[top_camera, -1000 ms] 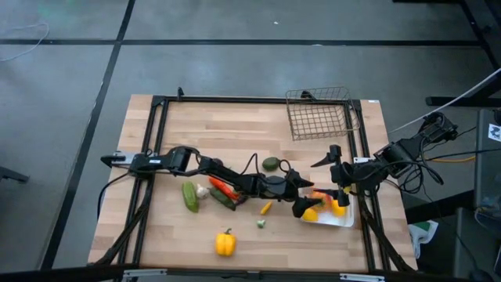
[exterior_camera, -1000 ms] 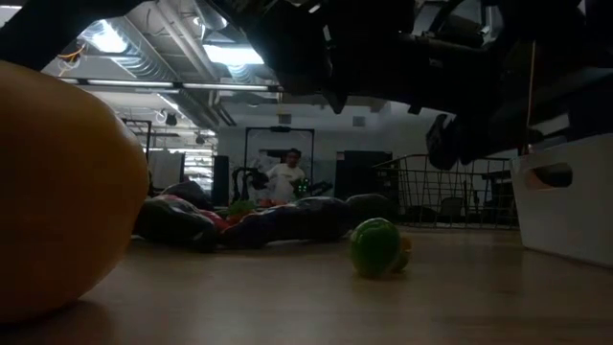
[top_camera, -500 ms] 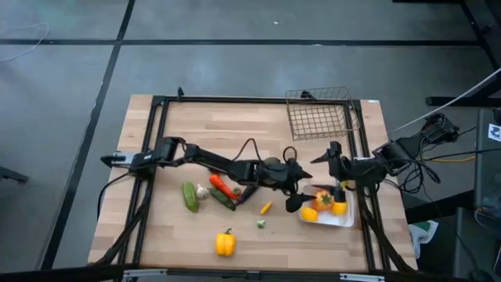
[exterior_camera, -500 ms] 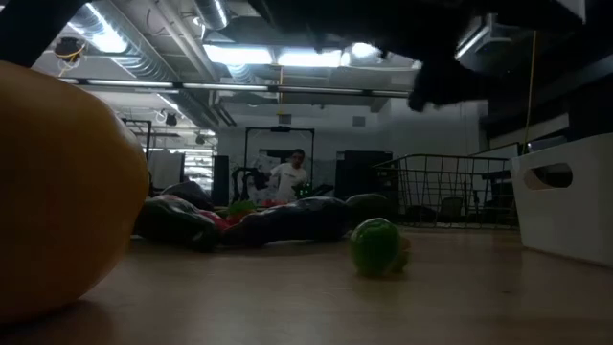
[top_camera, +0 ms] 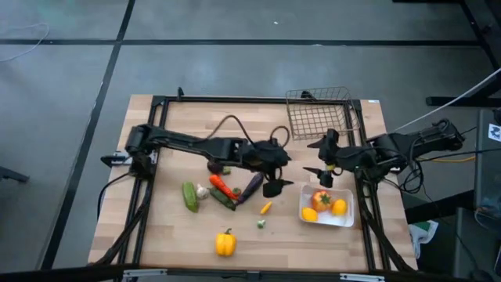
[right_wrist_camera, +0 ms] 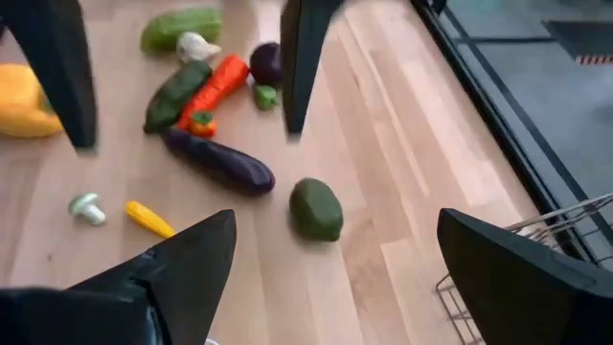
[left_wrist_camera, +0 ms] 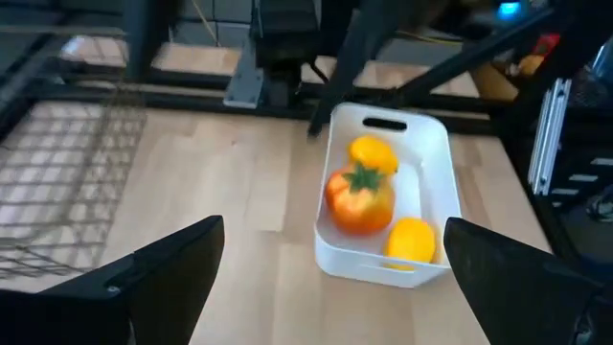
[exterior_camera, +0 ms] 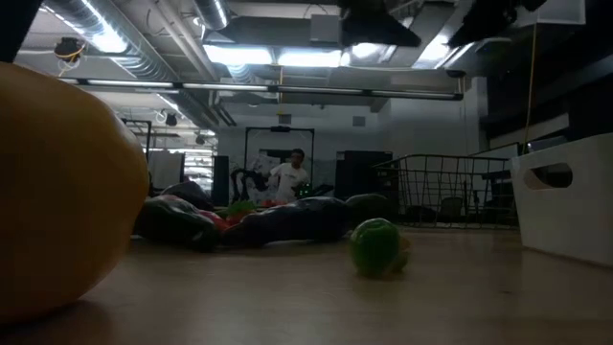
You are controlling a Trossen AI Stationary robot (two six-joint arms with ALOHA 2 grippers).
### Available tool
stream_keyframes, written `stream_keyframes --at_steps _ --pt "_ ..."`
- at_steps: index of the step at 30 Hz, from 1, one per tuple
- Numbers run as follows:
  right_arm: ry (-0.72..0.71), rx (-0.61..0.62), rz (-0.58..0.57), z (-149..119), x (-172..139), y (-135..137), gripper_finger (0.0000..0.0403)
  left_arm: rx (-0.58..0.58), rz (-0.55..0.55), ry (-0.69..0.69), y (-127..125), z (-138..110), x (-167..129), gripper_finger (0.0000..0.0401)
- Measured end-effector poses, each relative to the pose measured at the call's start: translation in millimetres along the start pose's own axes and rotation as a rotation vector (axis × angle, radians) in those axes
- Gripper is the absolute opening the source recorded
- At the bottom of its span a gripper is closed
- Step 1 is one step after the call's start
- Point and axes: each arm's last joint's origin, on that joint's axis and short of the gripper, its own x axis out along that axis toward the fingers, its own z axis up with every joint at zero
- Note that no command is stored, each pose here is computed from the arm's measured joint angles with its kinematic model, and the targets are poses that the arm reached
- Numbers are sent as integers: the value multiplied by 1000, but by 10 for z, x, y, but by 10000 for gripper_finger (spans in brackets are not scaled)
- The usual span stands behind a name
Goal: Sort produce into baskets
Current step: Put the violet eggplant into the black wire basket
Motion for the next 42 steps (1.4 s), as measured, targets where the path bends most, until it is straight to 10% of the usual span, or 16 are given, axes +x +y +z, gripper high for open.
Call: stream_keyframes --at_steps 18,42 --pt "224 -42 136 32 1221 -34 360 -108 121 88 417 -759 -855 392" --pt "131 -292 342 -243 2387 298 360 -210 131 148 423 -1037 -1235 392"
